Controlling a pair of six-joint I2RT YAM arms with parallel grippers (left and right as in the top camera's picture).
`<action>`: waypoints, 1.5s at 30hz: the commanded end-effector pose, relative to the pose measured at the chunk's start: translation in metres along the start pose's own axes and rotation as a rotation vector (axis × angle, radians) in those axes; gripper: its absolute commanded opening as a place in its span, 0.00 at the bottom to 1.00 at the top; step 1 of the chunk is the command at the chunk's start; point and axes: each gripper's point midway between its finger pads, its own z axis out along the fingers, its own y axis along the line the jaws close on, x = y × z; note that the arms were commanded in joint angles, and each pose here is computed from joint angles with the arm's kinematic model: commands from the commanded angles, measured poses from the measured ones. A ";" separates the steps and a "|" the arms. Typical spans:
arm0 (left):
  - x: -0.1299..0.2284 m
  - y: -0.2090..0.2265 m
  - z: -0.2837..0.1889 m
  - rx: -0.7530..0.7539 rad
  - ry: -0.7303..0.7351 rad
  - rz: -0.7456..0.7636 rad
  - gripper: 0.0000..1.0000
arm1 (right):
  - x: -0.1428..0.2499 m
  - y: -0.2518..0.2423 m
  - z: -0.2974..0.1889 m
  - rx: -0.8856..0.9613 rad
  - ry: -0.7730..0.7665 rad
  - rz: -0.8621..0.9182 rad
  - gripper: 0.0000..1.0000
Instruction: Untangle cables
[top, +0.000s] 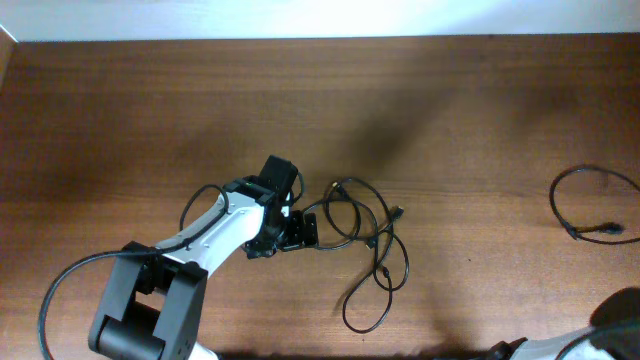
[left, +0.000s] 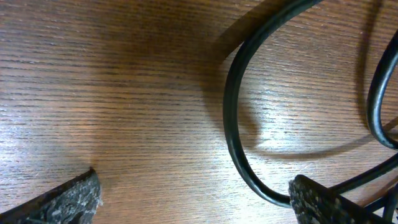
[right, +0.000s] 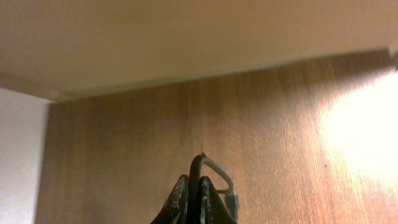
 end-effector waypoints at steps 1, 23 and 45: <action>0.006 0.012 0.008 -0.044 0.019 0.008 0.99 | -0.006 -0.019 0.046 0.062 0.056 0.066 0.04; 0.006 0.012 0.008 -0.044 0.019 0.007 0.99 | -0.005 -0.023 0.120 0.016 0.171 0.097 0.85; 0.006 0.012 0.008 -0.044 0.019 0.008 0.99 | 0.051 -0.013 0.101 -0.126 0.456 -0.109 0.99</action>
